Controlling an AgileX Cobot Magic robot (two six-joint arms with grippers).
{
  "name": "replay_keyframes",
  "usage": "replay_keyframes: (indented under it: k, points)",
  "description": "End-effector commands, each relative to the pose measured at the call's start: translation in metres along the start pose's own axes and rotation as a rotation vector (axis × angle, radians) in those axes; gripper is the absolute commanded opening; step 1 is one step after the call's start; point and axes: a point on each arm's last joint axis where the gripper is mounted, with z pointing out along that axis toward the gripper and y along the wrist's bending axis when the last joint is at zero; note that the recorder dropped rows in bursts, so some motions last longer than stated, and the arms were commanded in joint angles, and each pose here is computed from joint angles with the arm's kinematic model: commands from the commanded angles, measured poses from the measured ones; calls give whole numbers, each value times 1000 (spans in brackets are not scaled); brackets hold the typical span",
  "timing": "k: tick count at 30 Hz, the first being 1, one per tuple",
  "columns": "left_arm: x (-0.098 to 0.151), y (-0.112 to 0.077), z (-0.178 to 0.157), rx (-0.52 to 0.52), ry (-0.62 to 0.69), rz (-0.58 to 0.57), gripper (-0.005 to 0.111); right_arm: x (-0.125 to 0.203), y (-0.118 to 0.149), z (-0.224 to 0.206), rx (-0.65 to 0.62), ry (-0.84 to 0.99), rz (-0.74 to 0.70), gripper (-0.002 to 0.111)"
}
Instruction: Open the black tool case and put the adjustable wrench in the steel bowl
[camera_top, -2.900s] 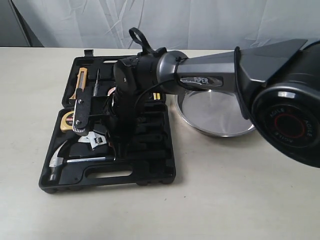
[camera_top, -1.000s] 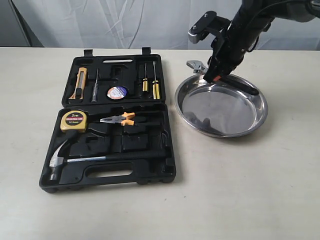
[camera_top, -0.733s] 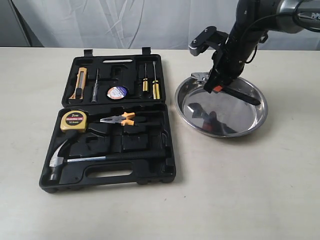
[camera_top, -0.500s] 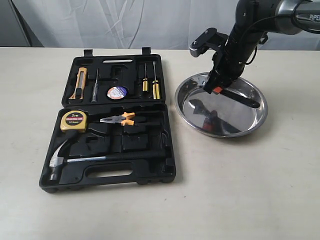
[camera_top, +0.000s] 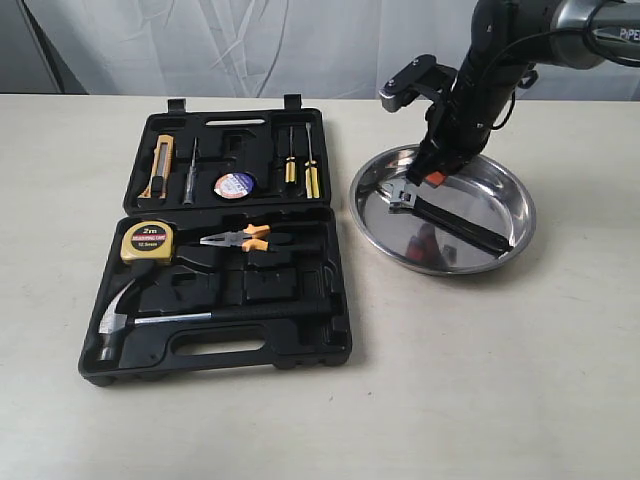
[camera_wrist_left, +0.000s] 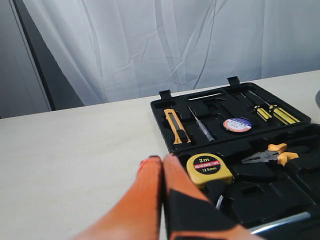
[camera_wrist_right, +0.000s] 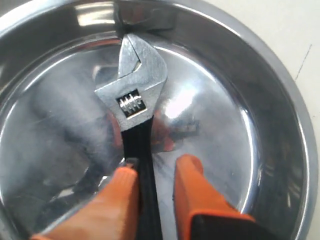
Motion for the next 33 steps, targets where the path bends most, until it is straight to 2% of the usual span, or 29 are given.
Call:
replay_keyframes:
  k: [1, 5, 7, 11, 15, 23, 33]
  points:
    - [-1, 0, 0, 1, -4, 0, 0, -3, 1, -17, -51, -58, 118, 0]
    - [-1, 0, 0, 1, -4, 0, 0, -10, 12, -38, -205, -187, 240, 0]
    - [-1, 0, 0, 1, -4, 0, 0, -9, 17, -48, -220, -243, 245, 0]
    - [-1, 0, 0, 1, -4, 0, 0, 7, 27, -71, -140, -343, 294, 0]
    - [-1, 0, 0, 1, -4, 0, 0, 36, 44, -105, -37, -467, 360, 0]
    - [-1, 0, 0, 1, -4, 0, 0, 94, 77, -147, 120, -658, 469, 0]
    - [-1, 0, 0, 1, -4, 0, 0, 134, 107, -171, 104, -751, 548, 0]
